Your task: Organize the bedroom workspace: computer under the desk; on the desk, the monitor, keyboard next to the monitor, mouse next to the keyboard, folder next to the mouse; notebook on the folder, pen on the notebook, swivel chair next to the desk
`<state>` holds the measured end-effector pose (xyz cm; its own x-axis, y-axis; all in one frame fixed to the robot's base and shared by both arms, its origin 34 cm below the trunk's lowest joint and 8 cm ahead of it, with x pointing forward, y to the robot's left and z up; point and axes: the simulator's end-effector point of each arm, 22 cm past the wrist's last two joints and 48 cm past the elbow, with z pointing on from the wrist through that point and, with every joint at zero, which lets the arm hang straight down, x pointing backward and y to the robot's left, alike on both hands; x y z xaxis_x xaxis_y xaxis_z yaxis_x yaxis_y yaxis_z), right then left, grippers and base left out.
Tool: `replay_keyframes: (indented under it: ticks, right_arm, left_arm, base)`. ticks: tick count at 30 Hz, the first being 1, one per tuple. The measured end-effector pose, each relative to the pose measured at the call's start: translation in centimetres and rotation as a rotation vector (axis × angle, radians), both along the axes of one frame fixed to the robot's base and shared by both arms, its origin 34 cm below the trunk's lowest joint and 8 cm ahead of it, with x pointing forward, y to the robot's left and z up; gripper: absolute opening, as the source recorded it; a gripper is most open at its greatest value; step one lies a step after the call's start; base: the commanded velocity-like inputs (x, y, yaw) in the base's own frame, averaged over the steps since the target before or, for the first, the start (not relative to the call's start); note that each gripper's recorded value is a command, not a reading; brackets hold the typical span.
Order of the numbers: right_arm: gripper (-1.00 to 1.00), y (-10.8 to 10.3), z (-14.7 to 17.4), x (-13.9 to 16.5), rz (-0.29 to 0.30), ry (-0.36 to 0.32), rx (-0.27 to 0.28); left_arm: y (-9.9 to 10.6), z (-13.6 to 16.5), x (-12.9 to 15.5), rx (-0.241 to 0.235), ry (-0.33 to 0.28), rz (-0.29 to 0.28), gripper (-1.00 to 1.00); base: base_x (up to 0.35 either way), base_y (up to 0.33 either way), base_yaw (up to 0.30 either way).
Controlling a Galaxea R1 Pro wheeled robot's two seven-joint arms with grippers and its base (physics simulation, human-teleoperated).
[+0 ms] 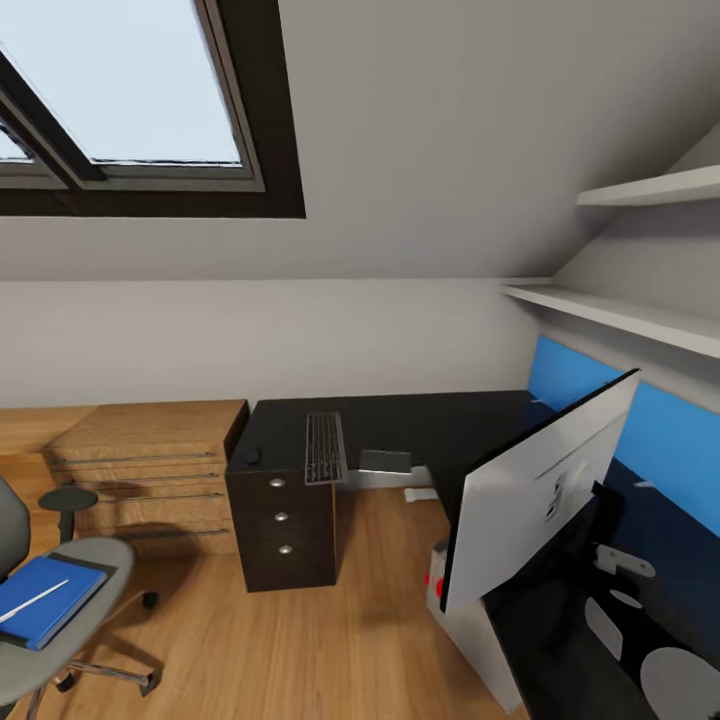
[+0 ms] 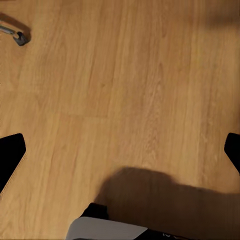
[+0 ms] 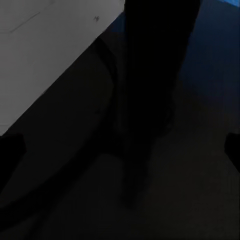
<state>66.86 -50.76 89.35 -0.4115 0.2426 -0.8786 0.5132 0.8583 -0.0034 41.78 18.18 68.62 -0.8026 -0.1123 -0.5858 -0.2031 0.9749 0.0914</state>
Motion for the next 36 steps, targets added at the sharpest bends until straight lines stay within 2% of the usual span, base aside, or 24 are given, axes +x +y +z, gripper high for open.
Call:
replay_keyframes:
  ticks: [4, 12, 27, 36]
  right_arm:
    - [1.0, -0.3, 0.0, -0.1, -0.007, 0.003, -0.003]
    - [1.0, -2.0, 0.7, -0.4, -0.058, 0.007, -0.027]
    - [1.0, -2.9, 1.0, -0.6, -0.074, 0.007, -0.034]
    - [1.0, -4.4, 1.7, -0.9, -0.092, 0.0, -0.046]
  left_arm:
    - [0.0, 0.0, 0.1, 0.0, -0.002, 0.0, 1.0]
    - [0.1, 0.0, 0.1, 0.002, -0.002, 0.003, 1.0]
    - [0.1, 0.0, 0.0, 0.003, -0.002, 0.004, 1.0]
    - [-0.3, 0.1, 0.2, -0.006, -0.008, -0.003, 1.0]
  base:
    - [0.207, 0.228, 0.0]
    - [0.075, 0.079, 0.0]
    - [0.003, 0.004, 0.0]
    - [0.0, 0.0, 0.0]
